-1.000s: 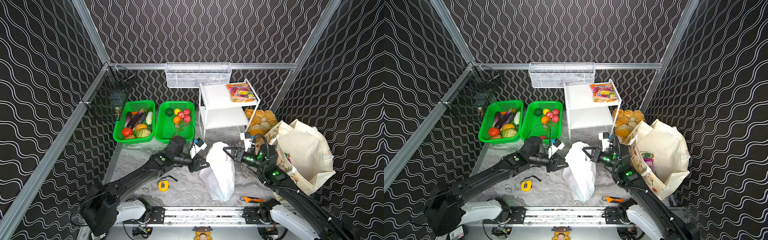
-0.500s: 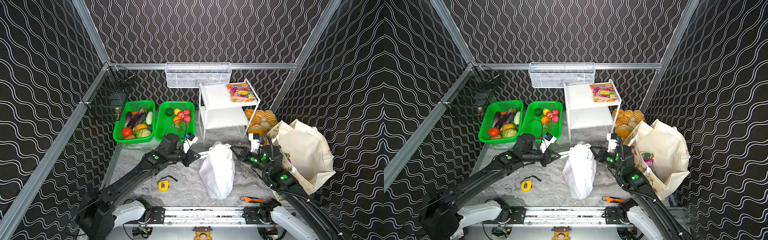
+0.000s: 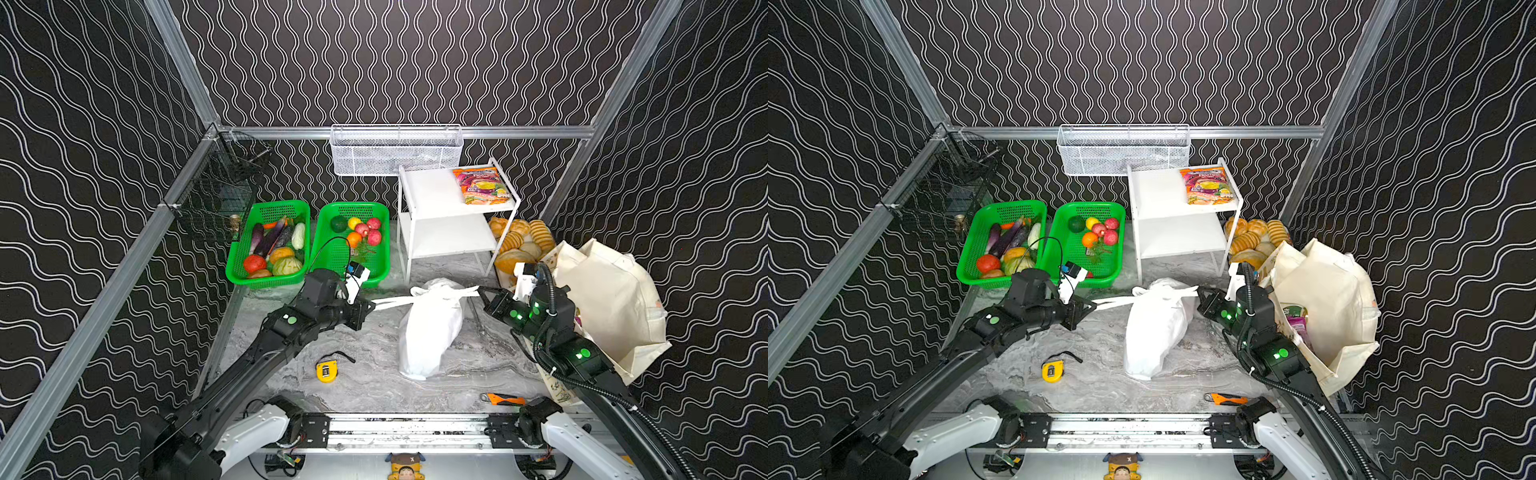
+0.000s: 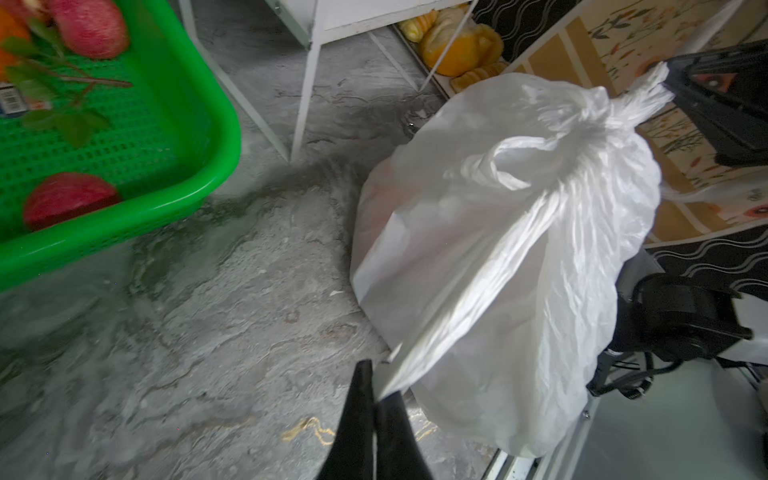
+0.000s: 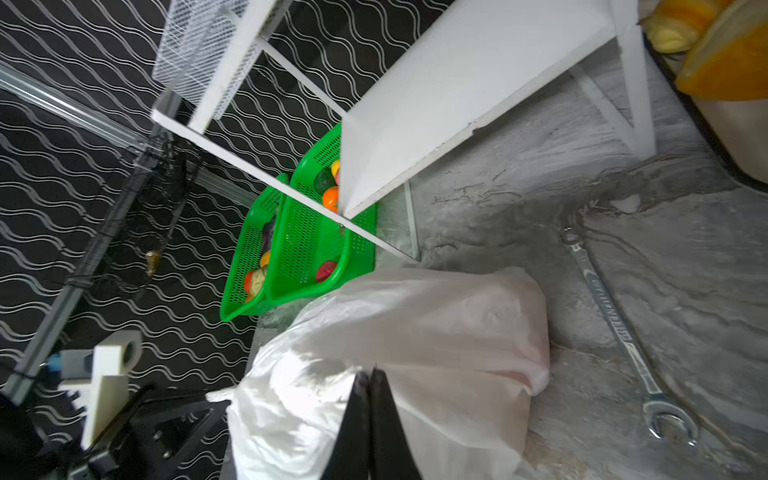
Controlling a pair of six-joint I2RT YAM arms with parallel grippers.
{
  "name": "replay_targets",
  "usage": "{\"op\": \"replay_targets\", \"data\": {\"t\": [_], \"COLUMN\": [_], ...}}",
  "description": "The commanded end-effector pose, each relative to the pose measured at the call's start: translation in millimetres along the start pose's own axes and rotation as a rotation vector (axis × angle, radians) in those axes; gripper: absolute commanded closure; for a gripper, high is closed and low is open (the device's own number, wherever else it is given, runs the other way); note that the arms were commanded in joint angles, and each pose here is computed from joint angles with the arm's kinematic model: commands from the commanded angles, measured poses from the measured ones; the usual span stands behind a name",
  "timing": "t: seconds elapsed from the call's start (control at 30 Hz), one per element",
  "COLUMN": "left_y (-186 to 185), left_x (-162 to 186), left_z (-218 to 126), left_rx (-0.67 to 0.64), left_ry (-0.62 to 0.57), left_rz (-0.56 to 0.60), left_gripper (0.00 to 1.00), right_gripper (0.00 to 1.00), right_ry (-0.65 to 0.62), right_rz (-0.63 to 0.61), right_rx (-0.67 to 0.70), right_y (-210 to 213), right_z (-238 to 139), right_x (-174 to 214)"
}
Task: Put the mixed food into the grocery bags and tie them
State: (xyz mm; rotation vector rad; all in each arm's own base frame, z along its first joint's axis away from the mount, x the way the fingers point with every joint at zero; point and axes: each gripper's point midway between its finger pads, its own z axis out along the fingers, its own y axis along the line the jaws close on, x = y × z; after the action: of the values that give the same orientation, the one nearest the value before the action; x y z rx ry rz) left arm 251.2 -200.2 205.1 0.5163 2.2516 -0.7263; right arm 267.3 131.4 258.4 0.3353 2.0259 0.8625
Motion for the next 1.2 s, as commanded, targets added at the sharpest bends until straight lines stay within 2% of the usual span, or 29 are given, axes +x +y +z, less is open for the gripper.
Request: {"op": "replay_targets", "data": {"t": [0.0, 0.13, 0.33, 0.4, 0.43, 0.53, 0.57, 0.6, 0.73, 0.87, 1.0, 1.17], "left_y": [48.2, 60.2, 71.7, 59.0, 43.1, 12.8, 7.1, 3.7, 0.3, -2.6, -3.3, -4.1], "left_x": [51.4, 82.5, 69.5, 66.9, 63.8, 51.8, 49.0, 47.7, 41.2, 40.3, 42.1, 40.5], "left_z": [-5.0, -8.6, -32.7, -26.3, -21.2, -16.2, -15.9, -16.2, -20.9, -20.0, -18.4, -20.1], "left_rx": [-0.239, -0.287, -0.383, -0.300, -0.203, -0.034, -0.003, 0.015, 0.025, 0.044, 0.051, 0.054], "left_ry": [0.123, 0.150, 0.084, 0.080, 0.083, 0.091, 0.092, 0.092, 0.065, 0.059, 0.067, 0.059], "left_rz": [-0.127, -0.213, -0.187, -0.160, -0.139, -0.121, -0.115, -0.108, -0.085, -0.082, -0.096, -0.096], "left_gripper": [1.00, 1.00, 1.00, 1.00, 1.00, 1.00, 1.00, 1.00, 1.00, 1.00, 1.00, 1.00], "right_gripper": [1.00, 1.00, 1.00, 1.00, 1.00, 1.00, 1.00, 0.97, 0.68, 0.49, 0.34, 0.31], "right_ry": [-0.046, -0.044, -0.088, -0.017, 0.039, 0.191, 0.212, 0.213, 0.187, 0.239, 0.240, 0.227], "right_rz": [0.024, 0.079, 0.003, -0.024, -0.026, 0.056, 0.086, 0.102, 0.103, 0.160, 0.278, 0.370], "right_rx": [0.188, 0.235, 0.199, 0.119, 0.030, -0.187, -0.208, -0.200, -0.252, -0.301, -0.305, -0.292], "right_y": [-47.8, -72.0, -43.7, -30.1, -17.2, 8.1, 9.0, 6.8, 19.5, 28.8, 20.1, 9.8], "right_z": [5.9, 10.7, 5.7, 13.2, 18.2, 25.5, 25.9, 25.2, 12.6, 8.3, 14.6, 21.6], "right_x": [5.9, 22.1, -8.2, 2.9, 14.2, 49.9, 55.4, 56.7, 49.2, 55.8, 63.1, 68.3]}}
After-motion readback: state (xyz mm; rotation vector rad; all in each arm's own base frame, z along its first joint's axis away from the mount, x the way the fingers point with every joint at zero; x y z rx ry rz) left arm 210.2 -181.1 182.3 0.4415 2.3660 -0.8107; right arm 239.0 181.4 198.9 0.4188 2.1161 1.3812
